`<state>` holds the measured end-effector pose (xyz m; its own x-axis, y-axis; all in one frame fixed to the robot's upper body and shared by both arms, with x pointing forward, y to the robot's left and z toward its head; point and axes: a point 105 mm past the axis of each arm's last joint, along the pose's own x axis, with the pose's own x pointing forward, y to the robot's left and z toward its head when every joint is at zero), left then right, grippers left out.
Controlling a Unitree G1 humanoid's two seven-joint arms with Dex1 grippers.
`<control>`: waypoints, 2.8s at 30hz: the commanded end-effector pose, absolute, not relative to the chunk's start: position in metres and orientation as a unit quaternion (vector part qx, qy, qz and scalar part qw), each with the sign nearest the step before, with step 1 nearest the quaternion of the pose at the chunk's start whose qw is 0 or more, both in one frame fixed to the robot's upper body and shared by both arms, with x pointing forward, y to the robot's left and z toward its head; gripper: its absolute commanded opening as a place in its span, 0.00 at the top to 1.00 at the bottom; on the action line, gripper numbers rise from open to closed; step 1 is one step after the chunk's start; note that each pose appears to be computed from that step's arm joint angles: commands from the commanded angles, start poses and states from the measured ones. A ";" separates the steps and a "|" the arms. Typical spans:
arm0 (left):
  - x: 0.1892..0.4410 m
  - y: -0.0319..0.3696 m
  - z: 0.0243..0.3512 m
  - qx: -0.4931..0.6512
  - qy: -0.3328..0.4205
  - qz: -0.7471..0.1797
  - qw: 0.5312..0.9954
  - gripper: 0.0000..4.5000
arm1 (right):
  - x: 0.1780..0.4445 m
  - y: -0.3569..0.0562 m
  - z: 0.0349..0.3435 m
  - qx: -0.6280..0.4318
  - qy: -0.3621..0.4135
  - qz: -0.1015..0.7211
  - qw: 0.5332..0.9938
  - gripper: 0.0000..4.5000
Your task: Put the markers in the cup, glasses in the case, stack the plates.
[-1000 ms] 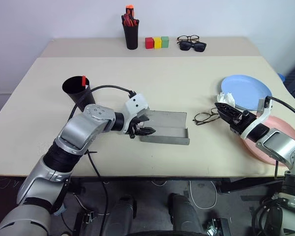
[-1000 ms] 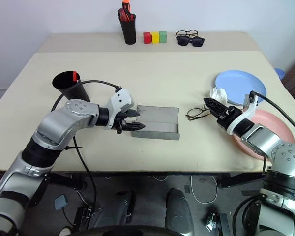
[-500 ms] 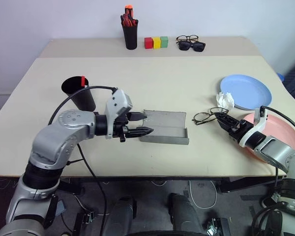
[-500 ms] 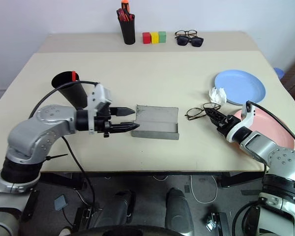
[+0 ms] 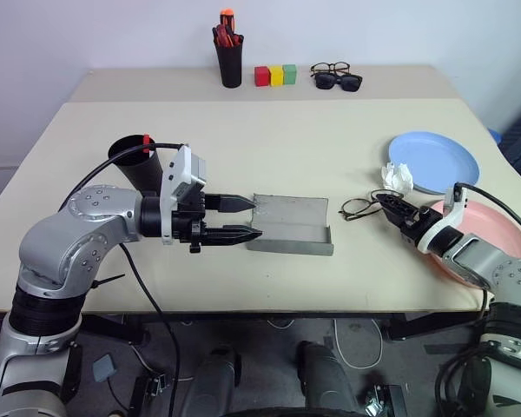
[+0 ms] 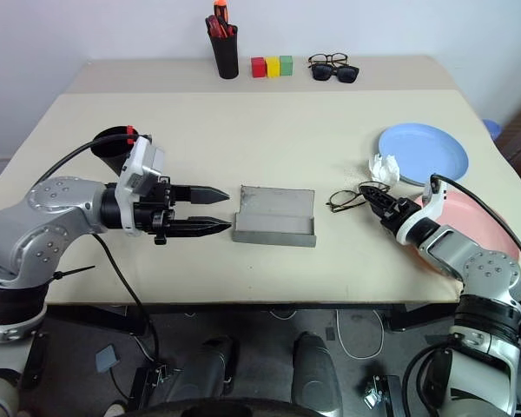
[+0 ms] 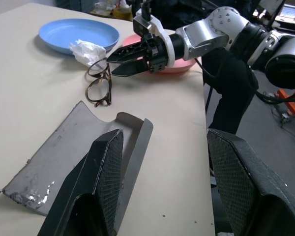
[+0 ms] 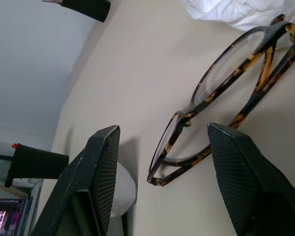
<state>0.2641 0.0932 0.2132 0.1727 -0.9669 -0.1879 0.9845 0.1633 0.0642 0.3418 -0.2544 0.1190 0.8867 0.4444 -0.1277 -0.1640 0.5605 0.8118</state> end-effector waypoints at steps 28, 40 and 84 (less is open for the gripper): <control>0.257 0.086 0.223 0.081 0.036 -0.630 0.772 0.38 | 0.367 -0.253 0.115 0.430 0.144 0.161 0.876 0.99; 0.259 0.084 0.221 0.074 0.036 -0.628 0.774 0.38 | 0.365 -0.256 0.123 0.416 0.135 0.169 0.883 0.99; 0.239 0.109 0.200 0.100 0.044 -0.594 0.797 0.38 | 0.342 -0.117 0.173 -0.222 0.186 0.706 0.646 0.99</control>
<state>0.2439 0.1096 0.1895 0.2895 -0.9337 -0.2108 0.9572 0.2825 0.0630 0.3367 -0.1177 0.1658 -0.0852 0.8361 -0.5420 -0.9960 -0.0871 0.0221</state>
